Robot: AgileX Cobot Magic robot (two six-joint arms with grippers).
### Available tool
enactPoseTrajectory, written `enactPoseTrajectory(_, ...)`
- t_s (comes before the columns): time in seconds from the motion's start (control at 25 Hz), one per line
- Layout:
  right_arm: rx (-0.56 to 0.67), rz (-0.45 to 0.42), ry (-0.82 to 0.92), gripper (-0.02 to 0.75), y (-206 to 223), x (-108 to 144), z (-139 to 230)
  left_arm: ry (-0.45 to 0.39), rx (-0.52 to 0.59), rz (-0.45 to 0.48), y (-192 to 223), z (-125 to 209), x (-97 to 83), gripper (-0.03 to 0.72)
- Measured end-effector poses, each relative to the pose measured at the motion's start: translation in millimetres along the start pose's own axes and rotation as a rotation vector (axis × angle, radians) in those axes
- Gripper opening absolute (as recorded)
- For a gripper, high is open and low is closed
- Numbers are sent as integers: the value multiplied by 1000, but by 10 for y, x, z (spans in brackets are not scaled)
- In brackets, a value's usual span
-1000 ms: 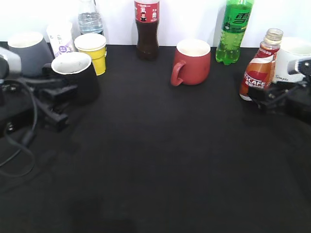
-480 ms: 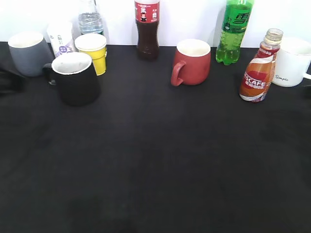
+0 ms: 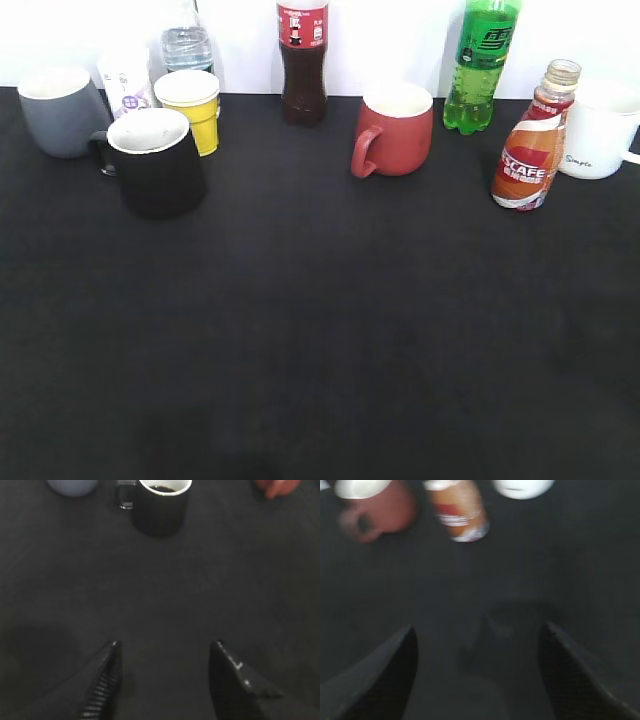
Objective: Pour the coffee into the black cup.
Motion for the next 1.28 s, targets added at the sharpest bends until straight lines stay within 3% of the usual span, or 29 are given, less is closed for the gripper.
enactPoseTrajectory(0.16, -44, -34, -145, 581, -456, 88, 291, 32, -100, 30, -265, 177, 73, 424)
enactPoseTrajectory(0.36, -126, 99, -273, 579, -784, -59, 762, 85, -125, 35, -240, 578, 201, 414)
enactPoseTrajectory(0.52, -135, 117, -277, 579, -729, -91, 777, 129, -121, 77, -180, 643, 163, 397)
enactPoseTrajectory(0.88, -144, 117, -277, 579, -731, -90, 767, 131, -125, 87, -181, 639, 150, 364)
enactPoseTrajectory(1.0, -146, 116, -275, 579, -731, -89, 765, 89, -138, 32, -181, 636, 162, 361)
enactPoseTrajectory(1.28, -147, 113, -274, 579, -731, -85, 764, -82, -247, -231, -254, 662, 225, 319)
Point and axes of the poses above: a point on each arm's last joint axis where the gripper is mounted, y pointing out along that axis toward the gripper, x along the wrist's bending axis when the last joint is at zero, z = x × y, the point moved 3 cm from there along y, pointing out along that axis toward the gripper, and after that the axes turned 9 degrees about -y, right-handed, at the moved point
